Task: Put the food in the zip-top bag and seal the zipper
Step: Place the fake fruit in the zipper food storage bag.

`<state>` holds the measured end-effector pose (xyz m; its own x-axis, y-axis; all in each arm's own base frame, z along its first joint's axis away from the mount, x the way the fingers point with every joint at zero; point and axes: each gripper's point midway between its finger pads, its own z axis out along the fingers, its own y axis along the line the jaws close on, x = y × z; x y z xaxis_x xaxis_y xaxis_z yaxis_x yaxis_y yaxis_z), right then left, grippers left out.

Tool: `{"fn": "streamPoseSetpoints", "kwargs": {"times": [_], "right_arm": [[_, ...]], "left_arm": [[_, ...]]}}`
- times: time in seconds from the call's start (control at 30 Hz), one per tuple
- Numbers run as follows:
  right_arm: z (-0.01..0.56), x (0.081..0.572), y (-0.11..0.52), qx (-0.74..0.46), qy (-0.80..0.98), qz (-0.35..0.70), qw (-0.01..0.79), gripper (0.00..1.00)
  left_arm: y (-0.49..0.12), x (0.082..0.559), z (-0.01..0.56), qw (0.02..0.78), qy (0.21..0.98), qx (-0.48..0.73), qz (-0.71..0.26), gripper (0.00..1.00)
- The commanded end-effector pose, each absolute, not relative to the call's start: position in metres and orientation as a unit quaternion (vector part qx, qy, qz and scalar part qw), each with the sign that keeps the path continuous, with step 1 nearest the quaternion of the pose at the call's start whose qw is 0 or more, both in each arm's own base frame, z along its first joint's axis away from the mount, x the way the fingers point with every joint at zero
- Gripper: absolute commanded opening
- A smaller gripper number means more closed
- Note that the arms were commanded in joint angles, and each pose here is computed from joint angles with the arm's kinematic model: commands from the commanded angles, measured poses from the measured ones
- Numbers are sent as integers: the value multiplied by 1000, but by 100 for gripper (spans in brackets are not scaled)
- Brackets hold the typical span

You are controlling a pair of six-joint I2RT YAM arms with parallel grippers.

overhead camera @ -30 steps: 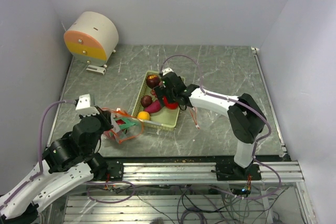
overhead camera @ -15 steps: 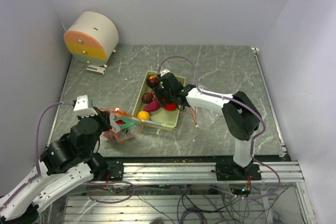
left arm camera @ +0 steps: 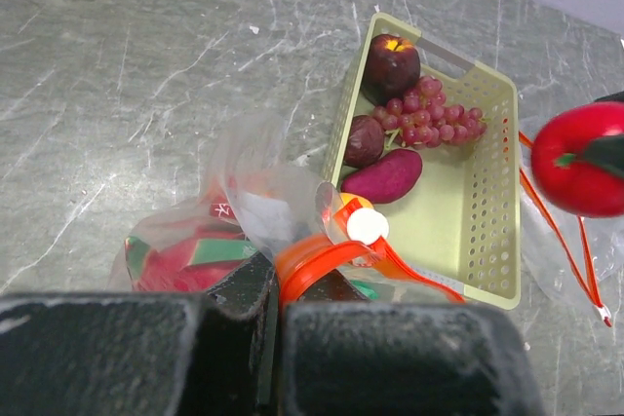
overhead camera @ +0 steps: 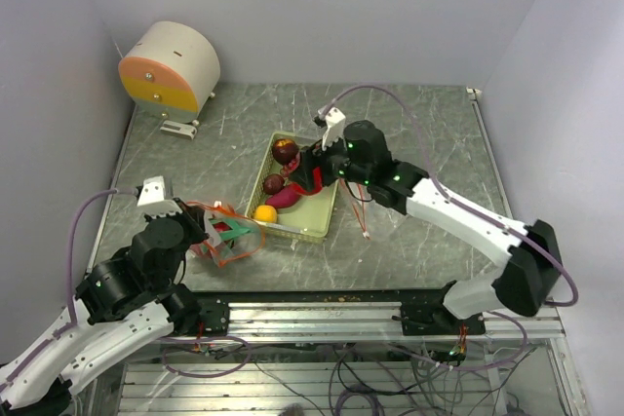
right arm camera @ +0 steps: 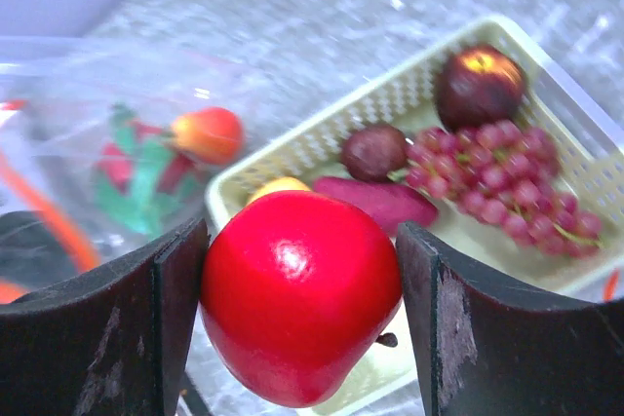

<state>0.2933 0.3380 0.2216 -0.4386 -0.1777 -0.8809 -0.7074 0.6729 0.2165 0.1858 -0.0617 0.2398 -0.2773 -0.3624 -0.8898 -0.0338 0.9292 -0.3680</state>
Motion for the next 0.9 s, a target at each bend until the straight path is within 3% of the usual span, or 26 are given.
{"fn": "streamPoseSetpoints", "kwargs": {"times": [0.0, 0.27, 0.67, 0.87], "right_arm": [[262, 247, 365, -337, 722, 406, 448, 39], [298, 176, 416, -396, 638, 477, 457, 40], [273, 160, 466, -391, 630, 519, 424, 40], [254, 156, 493, -397, 646, 497, 421, 48]], "left_arm": [[-67, 193, 250, 599, 773, -144, -153, 7], [-80, 198, 239, 588, 782, -135, -157, 7], [-78, 196, 241, 587, 782, -136, -160, 7], [-77, 195, 240, 586, 783, -137, -159, 7]]}}
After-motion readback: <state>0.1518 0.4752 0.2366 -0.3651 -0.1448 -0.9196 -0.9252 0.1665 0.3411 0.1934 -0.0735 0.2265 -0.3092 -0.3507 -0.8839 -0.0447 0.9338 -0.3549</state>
